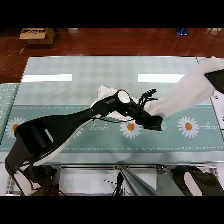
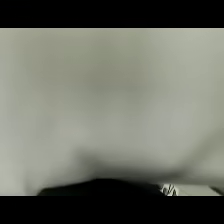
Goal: Fold the shirts.
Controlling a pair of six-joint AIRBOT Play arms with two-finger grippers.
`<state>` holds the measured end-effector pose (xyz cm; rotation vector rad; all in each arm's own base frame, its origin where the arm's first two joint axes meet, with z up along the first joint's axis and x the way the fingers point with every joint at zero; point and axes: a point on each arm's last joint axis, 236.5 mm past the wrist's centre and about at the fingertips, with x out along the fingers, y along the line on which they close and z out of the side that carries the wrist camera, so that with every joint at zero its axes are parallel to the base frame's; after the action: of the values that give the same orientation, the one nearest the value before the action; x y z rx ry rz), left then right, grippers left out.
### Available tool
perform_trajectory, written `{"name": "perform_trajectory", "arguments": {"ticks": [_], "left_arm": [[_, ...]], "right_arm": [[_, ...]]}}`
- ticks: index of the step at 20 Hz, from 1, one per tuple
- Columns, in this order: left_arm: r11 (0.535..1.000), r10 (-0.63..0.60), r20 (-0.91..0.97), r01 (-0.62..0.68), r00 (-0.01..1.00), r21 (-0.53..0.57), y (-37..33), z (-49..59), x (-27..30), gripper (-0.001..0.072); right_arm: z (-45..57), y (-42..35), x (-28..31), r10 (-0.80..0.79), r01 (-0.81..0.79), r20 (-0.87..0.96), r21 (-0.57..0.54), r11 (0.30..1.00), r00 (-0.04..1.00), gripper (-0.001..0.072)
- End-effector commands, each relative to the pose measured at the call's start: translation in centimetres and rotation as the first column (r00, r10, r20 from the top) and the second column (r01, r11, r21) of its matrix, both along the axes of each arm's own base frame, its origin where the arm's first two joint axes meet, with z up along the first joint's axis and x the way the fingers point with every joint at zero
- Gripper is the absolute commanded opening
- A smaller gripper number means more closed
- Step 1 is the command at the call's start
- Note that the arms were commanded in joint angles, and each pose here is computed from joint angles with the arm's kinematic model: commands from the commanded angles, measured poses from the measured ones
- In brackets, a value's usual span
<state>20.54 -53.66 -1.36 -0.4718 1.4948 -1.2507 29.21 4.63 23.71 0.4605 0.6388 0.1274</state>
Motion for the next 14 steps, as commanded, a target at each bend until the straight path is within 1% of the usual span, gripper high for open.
{"name": "perform_trajectory", "arguments": {"ticks": [1,4,6,8,9,11,14], "left_arm": [[0.997,0.079,0.017,-0.079,0.997,-0.023,-0.3,0.2,2.3,0.0024],[0.987,0.149,0.113,-0.140,0.982,-0.081,4.9,4.9,9.2,0.0024],[0.981,0.190,0.221,-0.176,0.957,-0.084,11.0,8.8,13.5,0.0024],[0.968,0.250,0.335,-0.239,0.908,-0.075,17.4,12.8,16.8,0.0024],[0.954,0.293,0.397,-0.291,0.870,-0.066,21.2,14.7,18.5,0.0024],[0.915,0.377,0.485,-0.400,0.789,-0.059,28.1,17.9,20.8,0.0024],[0.831,0.506,0.529,-0.549,0.681,-0.088,36.6,21.7,22.4,0.0025]], "right_arm": [[-0.2,-0.6,-1.5,-0.015,0.014,-0.018,-0.042,0.999,1.000,0.0035],[-1.1,-2.4,-1.8,-0.051,0.045,-0.046,-0.121,0.992,0.998,0.0035],[-1.4,-3.8,-1.6,-0.080,0.071,-0.044,-0.187,0.980,0.996,0.0035],[-1.8,-3.6,-1.2,-0.021,0.009,-0.048,-0.242,0.970,0.999,0.0035],[-2.1,-2.8,-0.8,0.010,-0.023,-0.058,-0.223,0.975,0.998,0.0035],[-2.6,-0.4,0.8,0.091,-0.099,-0.063,-0.138,0.985,0.994,0.0035],[-3.7,4.0,4.4,0.194,-0.197,-0.042,-0.101,0.975,0.980,0.0035]]}}
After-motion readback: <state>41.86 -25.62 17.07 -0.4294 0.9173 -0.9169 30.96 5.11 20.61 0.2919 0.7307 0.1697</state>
